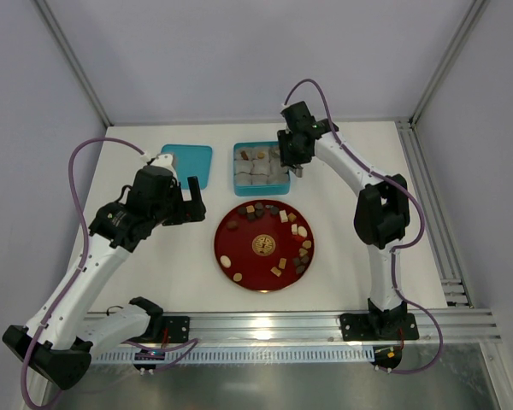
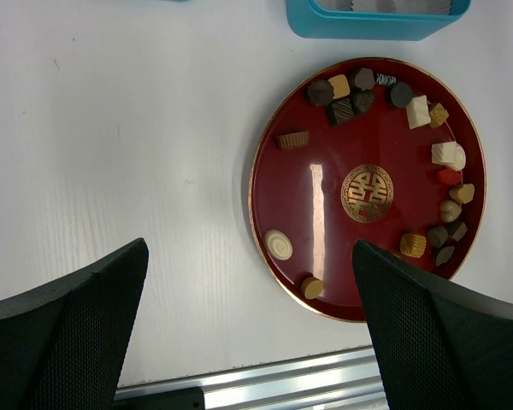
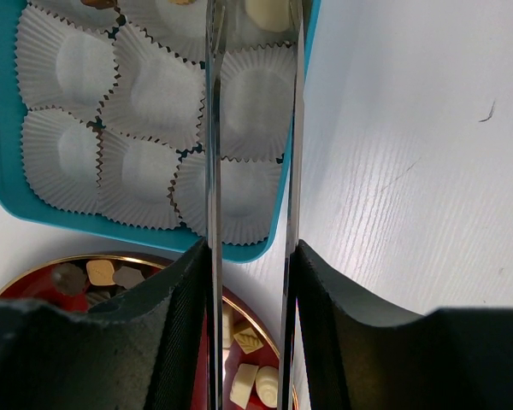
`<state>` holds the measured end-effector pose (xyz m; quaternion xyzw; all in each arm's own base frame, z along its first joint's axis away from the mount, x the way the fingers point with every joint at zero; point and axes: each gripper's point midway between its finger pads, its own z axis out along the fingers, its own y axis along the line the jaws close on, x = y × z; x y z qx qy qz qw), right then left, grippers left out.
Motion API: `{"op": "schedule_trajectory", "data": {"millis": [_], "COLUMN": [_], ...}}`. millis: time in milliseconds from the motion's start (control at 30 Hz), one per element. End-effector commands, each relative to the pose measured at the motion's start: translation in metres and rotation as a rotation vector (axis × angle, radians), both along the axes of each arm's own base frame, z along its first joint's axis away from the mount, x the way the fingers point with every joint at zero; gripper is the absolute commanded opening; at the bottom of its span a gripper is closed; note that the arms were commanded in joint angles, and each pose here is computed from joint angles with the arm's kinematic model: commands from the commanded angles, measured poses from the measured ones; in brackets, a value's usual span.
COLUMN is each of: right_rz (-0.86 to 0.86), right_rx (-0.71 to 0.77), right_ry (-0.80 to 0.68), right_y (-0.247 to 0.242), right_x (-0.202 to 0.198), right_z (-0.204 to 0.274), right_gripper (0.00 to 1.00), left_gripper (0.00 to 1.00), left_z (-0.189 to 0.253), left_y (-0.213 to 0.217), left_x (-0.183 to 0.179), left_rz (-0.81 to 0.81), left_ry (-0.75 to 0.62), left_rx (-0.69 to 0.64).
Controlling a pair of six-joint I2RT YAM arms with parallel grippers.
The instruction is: Pack the chocolate
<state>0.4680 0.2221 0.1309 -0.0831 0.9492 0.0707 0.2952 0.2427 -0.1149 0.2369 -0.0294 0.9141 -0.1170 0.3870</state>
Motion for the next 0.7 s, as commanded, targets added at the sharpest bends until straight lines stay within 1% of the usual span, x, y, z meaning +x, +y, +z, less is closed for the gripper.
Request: {"op": "schedule_trajectory", "data": {"millis": [0,433,667], "right_rz": [0.007,0.001,0.008], "right_rx": [0.023,0.053,0.063], "right_ry": [-0.075,-0.13,-0.149], "right_y": [0.005,0.004,0.005], "right_x": [0.012,0.007,-0.007], "right_z": [0.028,0.063,0.083], "right_gripper": [0.45,0.45,0.45], "left_gripper": [1.0,1.0,1.0], "left_z": [0.013,0.012,0.014], "left_y": [0.002,0.003,0.003], "left_x": [0.002,0.001,0.003], "left_rz": [0.01,0.013,0.014], "left_ry": [-0.037,-0.038,-0.043], "left_rx": [-0.007,-0.008,-0.012]}}
